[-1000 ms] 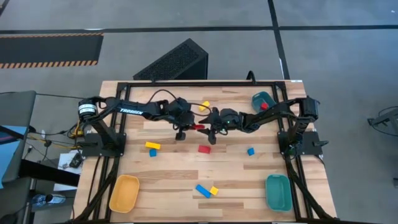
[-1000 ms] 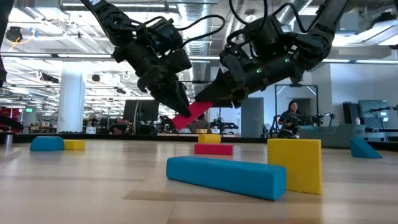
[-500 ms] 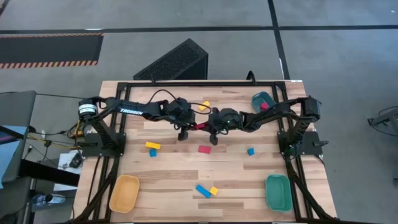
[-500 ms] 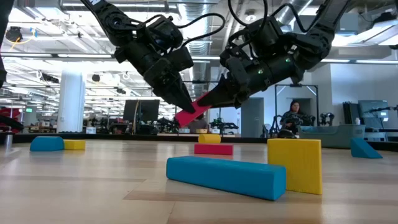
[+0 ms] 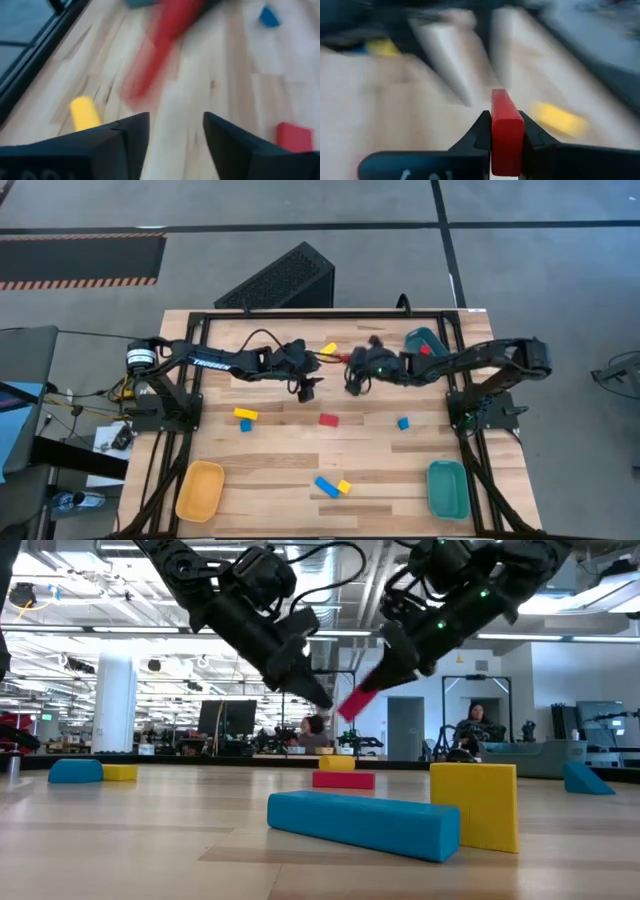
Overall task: Sort & place blocks by color
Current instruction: Put the top red block into the blue bin
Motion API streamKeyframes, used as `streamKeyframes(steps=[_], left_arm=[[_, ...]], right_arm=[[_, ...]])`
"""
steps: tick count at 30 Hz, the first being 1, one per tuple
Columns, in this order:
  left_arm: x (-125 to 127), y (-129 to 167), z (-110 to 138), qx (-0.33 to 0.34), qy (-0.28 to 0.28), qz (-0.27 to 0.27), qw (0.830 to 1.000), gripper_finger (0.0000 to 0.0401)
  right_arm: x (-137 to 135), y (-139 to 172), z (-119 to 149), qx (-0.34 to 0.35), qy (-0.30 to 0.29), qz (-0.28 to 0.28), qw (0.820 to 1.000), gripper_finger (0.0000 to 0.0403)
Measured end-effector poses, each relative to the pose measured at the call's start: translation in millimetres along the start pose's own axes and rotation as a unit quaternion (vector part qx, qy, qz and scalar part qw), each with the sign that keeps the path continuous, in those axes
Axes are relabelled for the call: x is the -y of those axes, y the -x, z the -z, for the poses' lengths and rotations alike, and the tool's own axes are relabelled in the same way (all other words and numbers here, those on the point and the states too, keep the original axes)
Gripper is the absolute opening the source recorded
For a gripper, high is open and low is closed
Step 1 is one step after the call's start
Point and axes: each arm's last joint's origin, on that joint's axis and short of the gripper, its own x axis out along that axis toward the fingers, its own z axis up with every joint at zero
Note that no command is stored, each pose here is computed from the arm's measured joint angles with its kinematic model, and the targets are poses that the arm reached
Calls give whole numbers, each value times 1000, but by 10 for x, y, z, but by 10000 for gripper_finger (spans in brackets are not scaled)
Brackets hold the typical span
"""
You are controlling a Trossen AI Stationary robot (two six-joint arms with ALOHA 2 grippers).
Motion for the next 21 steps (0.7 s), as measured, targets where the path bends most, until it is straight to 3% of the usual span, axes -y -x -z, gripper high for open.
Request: streamKeyframes(steps=[5, 11, 16, 21], left_arm=[[-89, -3, 42, -18, 1, -33, 999, 240], [-90, 25, -10, 6, 7, -31, 999, 260], [-112, 270, -111, 99, 12, -42, 994, 254], [-129, 655, -3, 227, 16, -35, 973, 241]], right_arm=[[132, 181, 30, -50, 17, 103, 993, 45], [359, 371, 124, -114, -9, 209, 971, 47], [518, 511, 275, -162, -28, 287, 944, 51], [575, 657, 464, -155, -54, 292, 942, 52]])
